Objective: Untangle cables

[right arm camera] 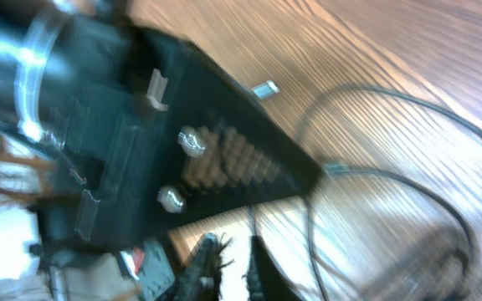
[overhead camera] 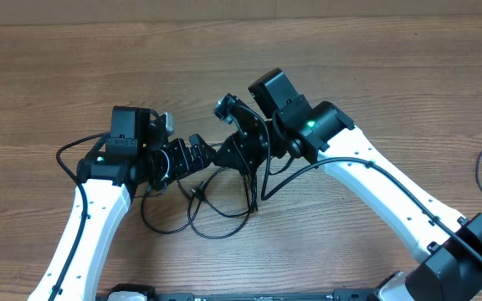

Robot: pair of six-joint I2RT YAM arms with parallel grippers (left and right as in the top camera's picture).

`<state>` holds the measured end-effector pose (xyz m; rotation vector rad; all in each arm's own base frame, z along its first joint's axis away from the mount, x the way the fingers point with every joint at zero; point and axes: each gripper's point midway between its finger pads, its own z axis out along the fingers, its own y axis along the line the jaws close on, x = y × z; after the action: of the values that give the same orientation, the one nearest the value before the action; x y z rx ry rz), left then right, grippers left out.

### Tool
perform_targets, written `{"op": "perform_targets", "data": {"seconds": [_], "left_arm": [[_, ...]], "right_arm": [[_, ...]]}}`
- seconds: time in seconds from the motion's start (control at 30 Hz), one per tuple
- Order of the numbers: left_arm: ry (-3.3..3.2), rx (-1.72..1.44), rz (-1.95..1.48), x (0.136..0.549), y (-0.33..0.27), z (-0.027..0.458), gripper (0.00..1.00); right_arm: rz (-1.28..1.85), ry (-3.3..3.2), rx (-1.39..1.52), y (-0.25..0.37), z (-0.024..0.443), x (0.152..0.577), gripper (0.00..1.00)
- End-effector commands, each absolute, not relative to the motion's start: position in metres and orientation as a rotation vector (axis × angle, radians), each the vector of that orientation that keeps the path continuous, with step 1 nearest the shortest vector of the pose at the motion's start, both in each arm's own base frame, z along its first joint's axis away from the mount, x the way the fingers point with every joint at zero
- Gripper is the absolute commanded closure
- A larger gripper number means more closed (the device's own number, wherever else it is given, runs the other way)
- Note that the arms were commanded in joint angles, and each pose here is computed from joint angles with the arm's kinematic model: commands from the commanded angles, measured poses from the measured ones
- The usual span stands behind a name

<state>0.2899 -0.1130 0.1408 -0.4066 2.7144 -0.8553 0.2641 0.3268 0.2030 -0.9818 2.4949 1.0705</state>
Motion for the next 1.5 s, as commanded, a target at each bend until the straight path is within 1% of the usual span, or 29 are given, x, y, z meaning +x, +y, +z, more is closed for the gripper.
{"op": "perform_targets", "data": {"seconds": [0.0, 0.07, 0.13, 0.17, 0.27, 0.3, 0.4, 0.43, 0.47, 0.5, 0.7, 0.93, 1.23, 1.37, 1.47], "left_arm": [[2.719, -0.379, -0.795, 0.295, -0.110, 0.139, 0.00], [2.730, -0.407, -0.786, 0.297, -0.109, 0.134, 0.01], [2.743, -0.453, -0.770, 0.298, -0.106, 0.129, 0.00], [2.756, -0.479, -0.772, 0.299, -0.107, 0.125, 0.00], [2.785, -0.536, -0.772, 0.299, -0.107, 0.115, 0.00], [2.795, -0.553, -0.772, 0.299, -0.107, 0.112, 0.00], [2.824, -0.573, -0.769, 0.299, -0.107, 0.103, 0.01], [2.833, -0.578, -0.767, 0.299, -0.107, 0.100, 0.00], [2.852, -0.592, -0.764, 0.298, -0.107, 0.095, 0.00], [2.860, -0.599, -0.762, 0.297, -0.107, 0.093, 0.00], [2.889, -0.644, -0.761, 0.296, -0.108, 0.084, 0.00], [2.892, -0.645, -0.760, 0.296, -0.108, 0.083, 0.01], [2.893, -0.645, -0.759, 0.295, -0.107, 0.083, 0.00], [2.893, -0.646, -0.760, 0.295, -0.107, 0.083, 0.00], [2.893, -0.646, -0.759, 0.295, -0.107, 0.083, 0.01]], "right_arm": [[0.752, 2.591, -0.854, 0.295, 0.192, 0.287, 0.80], [0.545, 2.723, -0.716, 0.266, 0.174, 0.289, 0.75], [0.491, 2.786, -0.672, 0.256, 0.166, 0.284, 0.73], [0.472, 2.831, -0.676, 0.251, 0.156, 0.275, 0.64], [0.466, 2.845, -0.678, 0.249, 0.144, 0.273, 0.55], [0.470, 2.837, -0.677, 0.250, 0.140, 0.274, 0.54], [0.482, 2.810, -0.676, 0.254, 0.131, 0.280, 0.57], [0.484, 2.804, -0.675, 0.255, 0.127, 0.281, 0.59], [0.490, 2.790, -0.674, 0.258, 0.120, 0.285, 0.65], [0.493, 2.784, -0.676, 0.261, 0.118, 0.288, 0.68], [0.500, 2.761, -0.709, 0.275, 0.101, 0.298, 0.75], [0.495, 2.817, -0.749, 0.284, 0.075, 0.291, 0.76], [0.574, 2.812, -0.750, 0.293, 0.077, 0.288, 0.79], [0.648, 2.835, -0.765, 0.298, 0.079, 0.278, 0.80], [0.604, 2.884, -0.739, 0.291, 0.071, 0.275, 0.80]]}}
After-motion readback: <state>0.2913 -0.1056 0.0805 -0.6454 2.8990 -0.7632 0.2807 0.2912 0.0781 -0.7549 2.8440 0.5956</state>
